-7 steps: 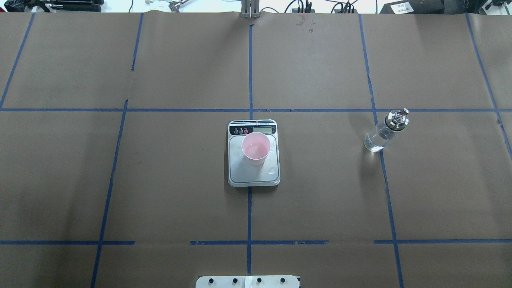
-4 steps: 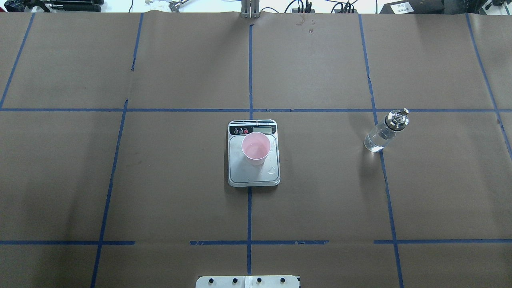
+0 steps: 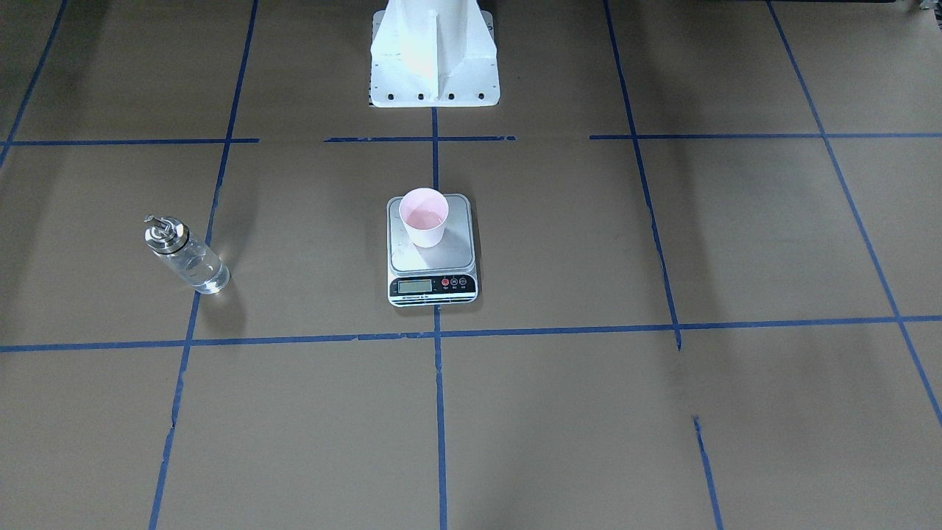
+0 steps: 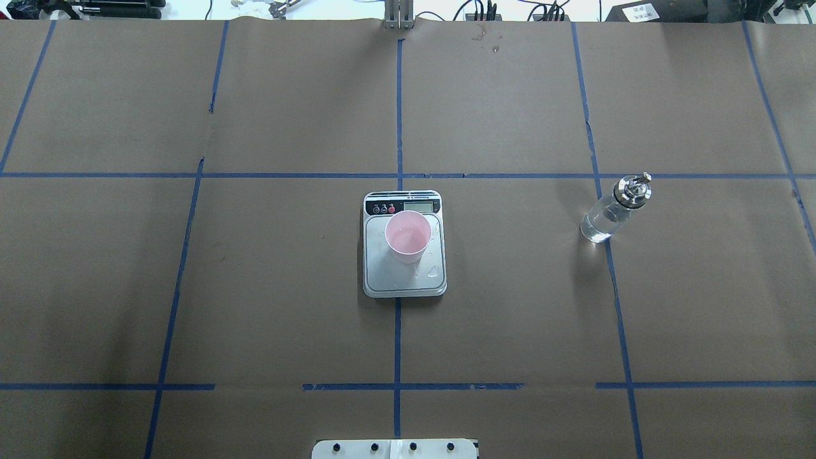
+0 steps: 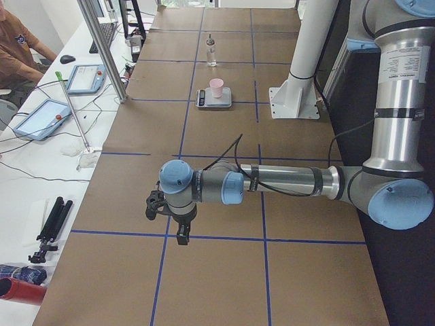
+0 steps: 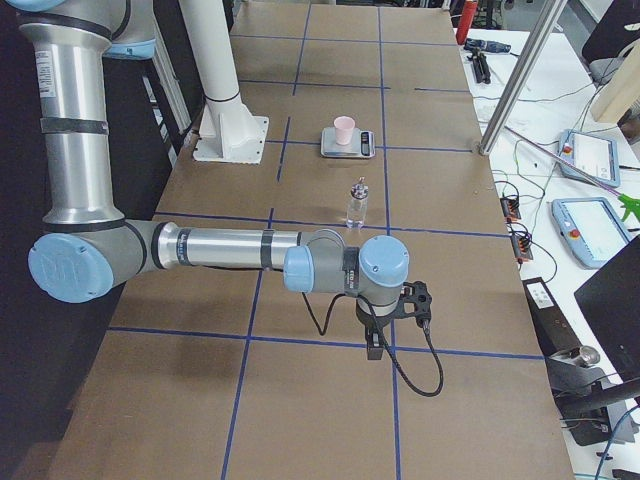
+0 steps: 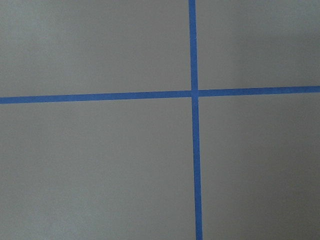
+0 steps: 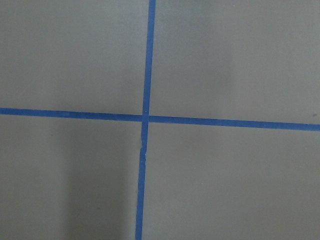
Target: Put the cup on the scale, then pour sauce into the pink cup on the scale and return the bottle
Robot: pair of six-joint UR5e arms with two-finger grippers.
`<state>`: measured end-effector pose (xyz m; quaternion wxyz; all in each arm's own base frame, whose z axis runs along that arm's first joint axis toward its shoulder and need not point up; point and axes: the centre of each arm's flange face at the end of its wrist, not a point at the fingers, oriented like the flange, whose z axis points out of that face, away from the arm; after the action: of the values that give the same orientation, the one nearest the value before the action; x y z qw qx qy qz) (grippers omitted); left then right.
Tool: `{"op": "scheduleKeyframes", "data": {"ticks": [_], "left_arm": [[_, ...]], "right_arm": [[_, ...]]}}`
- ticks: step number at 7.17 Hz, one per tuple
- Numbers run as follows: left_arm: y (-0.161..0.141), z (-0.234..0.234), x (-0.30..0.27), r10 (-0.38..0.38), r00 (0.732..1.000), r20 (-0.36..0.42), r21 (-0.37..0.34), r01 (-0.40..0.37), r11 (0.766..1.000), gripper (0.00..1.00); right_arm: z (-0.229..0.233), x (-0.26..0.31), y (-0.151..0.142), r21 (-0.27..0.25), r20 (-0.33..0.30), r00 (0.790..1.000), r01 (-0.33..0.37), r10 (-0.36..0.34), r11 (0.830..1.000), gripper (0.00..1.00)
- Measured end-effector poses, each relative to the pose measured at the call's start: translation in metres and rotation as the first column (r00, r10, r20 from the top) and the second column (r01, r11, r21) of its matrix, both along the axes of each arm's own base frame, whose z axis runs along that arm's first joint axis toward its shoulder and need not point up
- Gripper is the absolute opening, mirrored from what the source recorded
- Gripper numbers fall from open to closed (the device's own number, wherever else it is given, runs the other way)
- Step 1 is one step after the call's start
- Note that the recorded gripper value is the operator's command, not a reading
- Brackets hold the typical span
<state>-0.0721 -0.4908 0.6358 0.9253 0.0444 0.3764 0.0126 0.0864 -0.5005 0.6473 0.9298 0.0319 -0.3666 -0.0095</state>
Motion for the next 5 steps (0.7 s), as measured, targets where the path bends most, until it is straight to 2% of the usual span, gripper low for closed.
{"op": "scheduleKeyframes", "data": {"ticks": [5], "left_arm": [[-0.0014,-0.0043,-0.0071,-0.017,1.000,0.001,0.022,0.017,1.000,1.00]], "right_arm": [[-0.0010,-0.0007,0.0002,0.001,0.009,1.000,0.000,0.000,1.000,1.00]]}}
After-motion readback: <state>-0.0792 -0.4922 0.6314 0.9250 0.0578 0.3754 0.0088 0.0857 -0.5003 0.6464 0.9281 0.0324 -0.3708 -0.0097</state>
